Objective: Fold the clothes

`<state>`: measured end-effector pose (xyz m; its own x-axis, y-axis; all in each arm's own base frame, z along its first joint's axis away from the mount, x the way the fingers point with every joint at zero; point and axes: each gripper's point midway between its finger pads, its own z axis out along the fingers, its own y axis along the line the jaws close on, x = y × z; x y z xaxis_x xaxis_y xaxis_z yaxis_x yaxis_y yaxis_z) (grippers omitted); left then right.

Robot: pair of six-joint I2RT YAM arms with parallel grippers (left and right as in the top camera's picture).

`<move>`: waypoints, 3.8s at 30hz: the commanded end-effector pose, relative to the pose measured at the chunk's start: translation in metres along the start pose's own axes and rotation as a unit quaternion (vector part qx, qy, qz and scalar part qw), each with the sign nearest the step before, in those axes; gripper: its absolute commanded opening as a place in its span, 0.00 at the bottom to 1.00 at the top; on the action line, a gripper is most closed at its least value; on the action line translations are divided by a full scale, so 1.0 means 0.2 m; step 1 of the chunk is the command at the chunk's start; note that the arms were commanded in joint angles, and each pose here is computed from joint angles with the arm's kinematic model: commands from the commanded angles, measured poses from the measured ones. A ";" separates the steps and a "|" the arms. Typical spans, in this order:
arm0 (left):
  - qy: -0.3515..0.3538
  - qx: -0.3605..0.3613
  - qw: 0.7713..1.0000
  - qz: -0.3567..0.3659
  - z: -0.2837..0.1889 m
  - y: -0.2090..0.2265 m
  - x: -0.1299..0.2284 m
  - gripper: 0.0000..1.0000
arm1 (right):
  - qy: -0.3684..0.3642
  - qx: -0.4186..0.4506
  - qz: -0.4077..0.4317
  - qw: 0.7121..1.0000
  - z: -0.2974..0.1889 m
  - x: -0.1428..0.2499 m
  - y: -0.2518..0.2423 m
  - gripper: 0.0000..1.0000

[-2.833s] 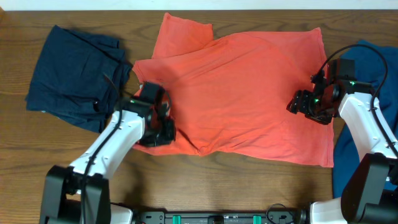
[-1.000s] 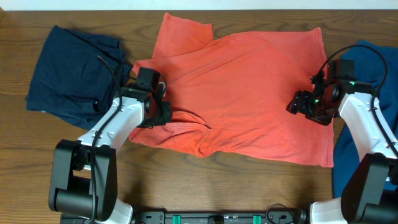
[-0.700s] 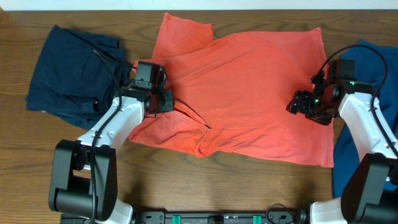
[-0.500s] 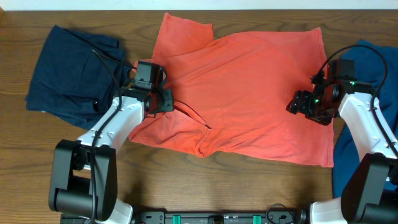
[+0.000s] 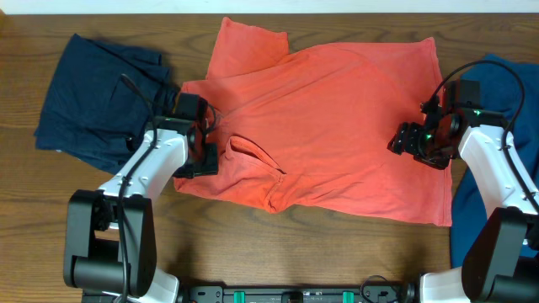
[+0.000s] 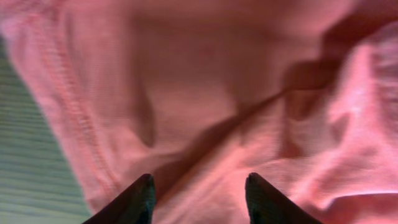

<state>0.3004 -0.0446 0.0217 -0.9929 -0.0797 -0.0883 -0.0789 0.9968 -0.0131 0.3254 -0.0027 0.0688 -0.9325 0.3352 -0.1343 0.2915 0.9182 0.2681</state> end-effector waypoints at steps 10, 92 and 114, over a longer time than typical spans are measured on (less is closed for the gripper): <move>0.041 0.057 0.996 0.048 0.04 -0.08 0.07 0.51 | 0.012 -0.004 -0.006 1.000 0.02 0.03 0.01 0.73; 0.042 0.029 0.971 -0.232 -0.04 0.36 0.20 0.06 | 0.103 0.075 0.235 0.964 -0.01 0.58 -0.52 0.67; 0.048 0.028 0.972 -0.227 -0.04 0.36 0.22 0.06 | 0.059 0.147 0.301 0.941 0.09 0.64 -0.72 0.01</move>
<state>0.2454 0.0198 0.0189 -0.8605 -0.5067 0.0535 -0.5095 0.8563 -0.0849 0.1702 -0.0848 -0.0053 -0.5962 0.7994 0.0736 0.8014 0.5981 -0.0047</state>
